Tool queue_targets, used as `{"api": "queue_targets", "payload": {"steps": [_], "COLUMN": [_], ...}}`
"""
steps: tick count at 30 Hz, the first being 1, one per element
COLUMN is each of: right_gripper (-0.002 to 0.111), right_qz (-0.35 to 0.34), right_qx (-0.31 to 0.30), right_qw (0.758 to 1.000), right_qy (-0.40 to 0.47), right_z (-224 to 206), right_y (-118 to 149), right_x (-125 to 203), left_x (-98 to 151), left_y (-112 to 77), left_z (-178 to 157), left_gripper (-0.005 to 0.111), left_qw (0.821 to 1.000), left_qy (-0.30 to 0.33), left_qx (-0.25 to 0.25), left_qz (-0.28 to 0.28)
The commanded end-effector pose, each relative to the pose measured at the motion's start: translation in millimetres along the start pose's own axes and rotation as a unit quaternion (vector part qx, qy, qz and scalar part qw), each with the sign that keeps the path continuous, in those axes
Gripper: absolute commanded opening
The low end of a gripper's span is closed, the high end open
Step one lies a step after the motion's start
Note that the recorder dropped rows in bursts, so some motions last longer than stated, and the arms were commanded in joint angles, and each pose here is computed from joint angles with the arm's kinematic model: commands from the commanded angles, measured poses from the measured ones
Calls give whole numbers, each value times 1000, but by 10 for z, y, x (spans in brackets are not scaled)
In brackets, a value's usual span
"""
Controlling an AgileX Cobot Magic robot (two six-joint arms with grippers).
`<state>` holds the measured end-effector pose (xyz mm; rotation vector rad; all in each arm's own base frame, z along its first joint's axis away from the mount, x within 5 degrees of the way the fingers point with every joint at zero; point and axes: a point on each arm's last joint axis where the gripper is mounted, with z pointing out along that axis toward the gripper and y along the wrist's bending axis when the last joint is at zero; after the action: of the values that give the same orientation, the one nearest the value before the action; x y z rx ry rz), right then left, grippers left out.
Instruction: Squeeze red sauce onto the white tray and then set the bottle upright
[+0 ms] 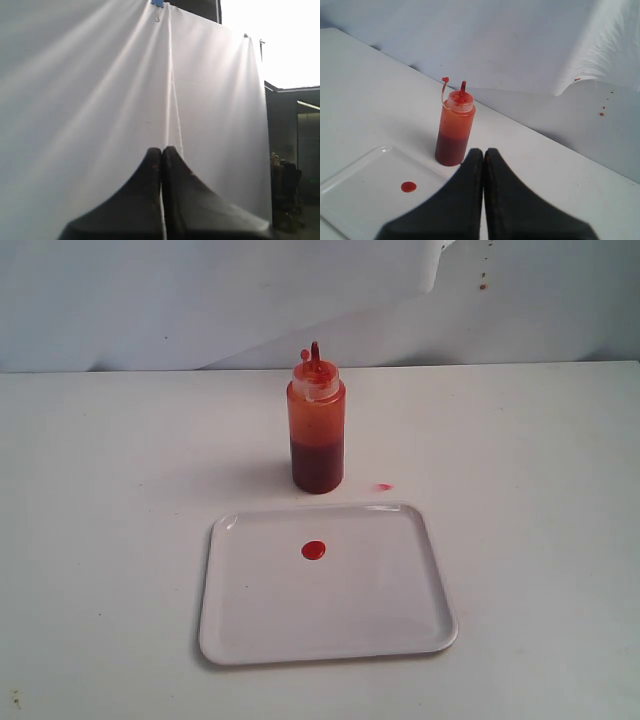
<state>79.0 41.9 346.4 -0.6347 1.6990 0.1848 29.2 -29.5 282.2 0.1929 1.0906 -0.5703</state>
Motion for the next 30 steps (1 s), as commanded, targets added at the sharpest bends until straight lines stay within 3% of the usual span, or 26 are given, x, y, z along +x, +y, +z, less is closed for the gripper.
{"api": "queue_targets", "payload": {"steps": [1,6,9,14,24,30], "right_gripper": [0,0,0,0,0,0], "right_qz": [2,2,4,4,4,4], "right_qx": [-1,-1,-1,-1,-1,-1], "right_qw": [1000,1000,1000,1000,1000,1000], "right_qy": [1,1,2,2,2,2], "right_z": [2,2,2,2,2,2], "right_y": [4,4,4,4,4,4], "right_x": [15,15,15,15,15,15], "left_x": [163,402,515,698,752,824], "left_y": [127,287,369,379,401,423], "left_z": [-45,-118,-158,-222,-259,-315], "left_gripper": [0,0,0,0,0,0], "left_qw": [998,992,980,957,951,934], "left_qy": [-6,35,105,223,250,297], "left_qx": [-49,-119,-162,-151,-174,-187], "left_qz": [-29,0,45,111,63,61]}}
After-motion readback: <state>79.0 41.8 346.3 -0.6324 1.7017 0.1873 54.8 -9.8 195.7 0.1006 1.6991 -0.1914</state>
